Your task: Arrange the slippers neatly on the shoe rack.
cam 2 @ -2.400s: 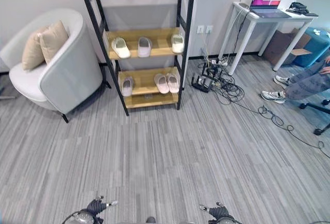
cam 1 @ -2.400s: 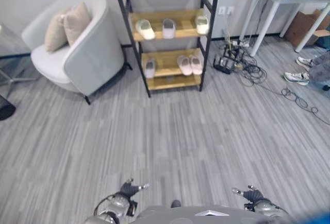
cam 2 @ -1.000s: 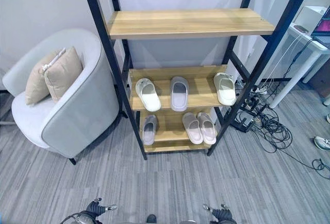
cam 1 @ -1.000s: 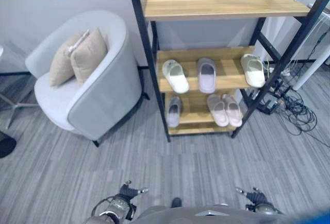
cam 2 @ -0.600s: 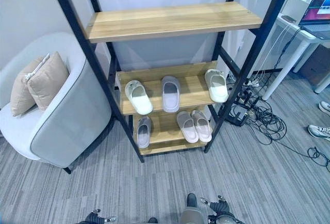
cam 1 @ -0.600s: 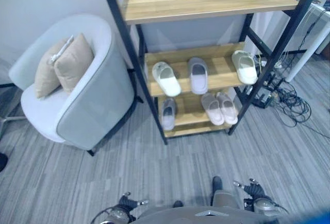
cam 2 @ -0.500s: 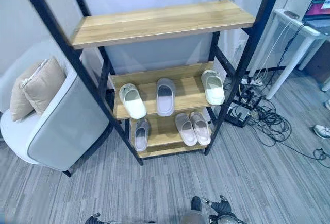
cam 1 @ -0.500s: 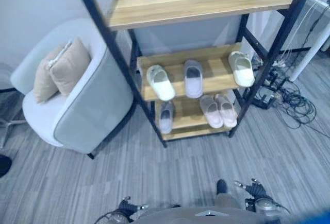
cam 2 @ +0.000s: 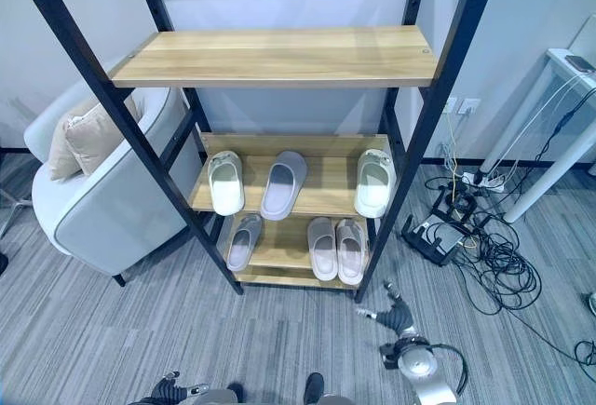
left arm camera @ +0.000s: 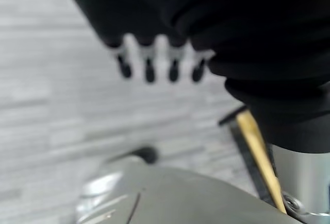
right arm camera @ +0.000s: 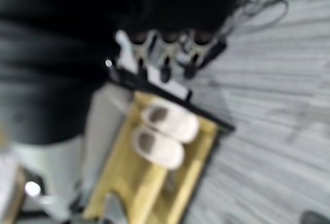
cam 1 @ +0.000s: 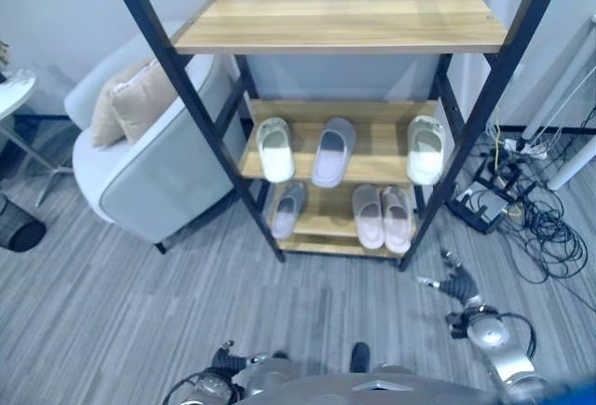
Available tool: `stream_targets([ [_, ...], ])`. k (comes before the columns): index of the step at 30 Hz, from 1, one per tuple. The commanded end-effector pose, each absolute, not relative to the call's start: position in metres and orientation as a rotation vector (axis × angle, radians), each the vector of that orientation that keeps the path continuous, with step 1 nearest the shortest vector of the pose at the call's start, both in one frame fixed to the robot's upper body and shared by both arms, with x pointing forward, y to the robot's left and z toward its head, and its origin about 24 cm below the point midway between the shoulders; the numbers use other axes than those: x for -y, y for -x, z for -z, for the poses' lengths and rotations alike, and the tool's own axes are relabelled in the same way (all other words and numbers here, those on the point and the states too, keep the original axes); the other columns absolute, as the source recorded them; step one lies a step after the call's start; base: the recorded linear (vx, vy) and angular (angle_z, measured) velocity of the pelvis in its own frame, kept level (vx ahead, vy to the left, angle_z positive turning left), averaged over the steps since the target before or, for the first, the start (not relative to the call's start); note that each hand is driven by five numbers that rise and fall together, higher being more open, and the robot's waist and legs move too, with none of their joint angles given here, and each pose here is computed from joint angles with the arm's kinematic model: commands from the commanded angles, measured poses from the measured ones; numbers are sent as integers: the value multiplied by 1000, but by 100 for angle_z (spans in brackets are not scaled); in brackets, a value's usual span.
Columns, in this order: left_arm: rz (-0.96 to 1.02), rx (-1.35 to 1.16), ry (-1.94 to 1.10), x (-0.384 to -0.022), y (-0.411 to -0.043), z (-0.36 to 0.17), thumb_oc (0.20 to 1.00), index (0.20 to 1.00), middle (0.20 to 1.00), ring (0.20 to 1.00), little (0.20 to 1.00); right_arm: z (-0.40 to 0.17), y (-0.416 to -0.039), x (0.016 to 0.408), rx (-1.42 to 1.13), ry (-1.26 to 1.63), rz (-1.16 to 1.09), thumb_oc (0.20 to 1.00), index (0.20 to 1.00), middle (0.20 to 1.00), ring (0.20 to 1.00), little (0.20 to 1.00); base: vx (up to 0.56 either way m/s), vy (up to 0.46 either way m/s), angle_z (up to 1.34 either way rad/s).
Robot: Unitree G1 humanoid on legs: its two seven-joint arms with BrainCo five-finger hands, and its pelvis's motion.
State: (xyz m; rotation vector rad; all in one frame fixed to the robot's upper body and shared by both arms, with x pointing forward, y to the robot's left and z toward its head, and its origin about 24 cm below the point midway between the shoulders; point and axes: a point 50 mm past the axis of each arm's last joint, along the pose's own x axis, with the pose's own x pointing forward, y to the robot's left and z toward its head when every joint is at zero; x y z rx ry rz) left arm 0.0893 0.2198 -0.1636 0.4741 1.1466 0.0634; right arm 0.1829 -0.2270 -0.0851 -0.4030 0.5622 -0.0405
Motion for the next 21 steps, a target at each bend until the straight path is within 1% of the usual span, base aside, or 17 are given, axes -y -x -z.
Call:
stream_targets([
  [1, 14, -1162, -533, -209, -84, 167, 1000, 1000, 1000, 1000, 1000, 59, -204, 219, -386, 336, -10, 1000, 1000, 1000, 1000, 1000, -10, 47, -13],
  [6, 0, -1187, -527, -214, -77, 168, 1000, 1000, 1000, 1000, 1000, 46, -209, 206, -311, 281, -57, 1000, 1000, 1000, 1000, 1000, 54, 107, -25],
  [7, -10, -1186, -524, -215, -77, 167, 1000, 1000, 1000, 1000, 1000, 35, -216, 197, -251, 266, -99, 1000, 1000, 1000, 1000, 1000, 57, 113, 1],
  [12, 5, -1169, -537, -216, -81, 166, 1000, 1000, 1000, 1000, 1000, 7, -229, 185, -110, 307, -157, 1000, 1000, 1000, 1000, 1000, 47, 92, 0],
  [14, 4, -1153, -530, -214, -84, 166, 1000, 1000, 1000, 1000, 1000, -6, -234, 180, -45, 312, -162, 1000, 1000, 1000, 1000, 1000, 41, 112, -13],
  [15, 14, -1141, -535, -211, -87, 166, 1000, 1000, 1000, 1000, 1000, -21, -241, 175, 31, 310, -155, 1000, 1000, 1000, 1000, 1000, 37, 112, -19],
  [17, 24, -1140, -538, -210, -87, 166, 1000, 1000, 1000, 1000, 1000, -25, -245, 173, 51, 309, -148, 1000, 1000, 1000, 1000, 1000, 27, 82, -1],
  [19, 62, -1136, -559, -205, -86, 167, 1000, 1000, 1000, 1000, 1000, -36, -260, 167, 103, 329, -124, 1000, 1000, 1000, 1000, 1000, 31, 89, 5],
  [21, 73, -1145, -562, -204, -84, 168, 1000, 1000, 1000, 1000, 1000, -41, -266, 166, 123, 341, -105, 1000, 1000, 1000, 1000, 1000, 35, 85, 0],
])
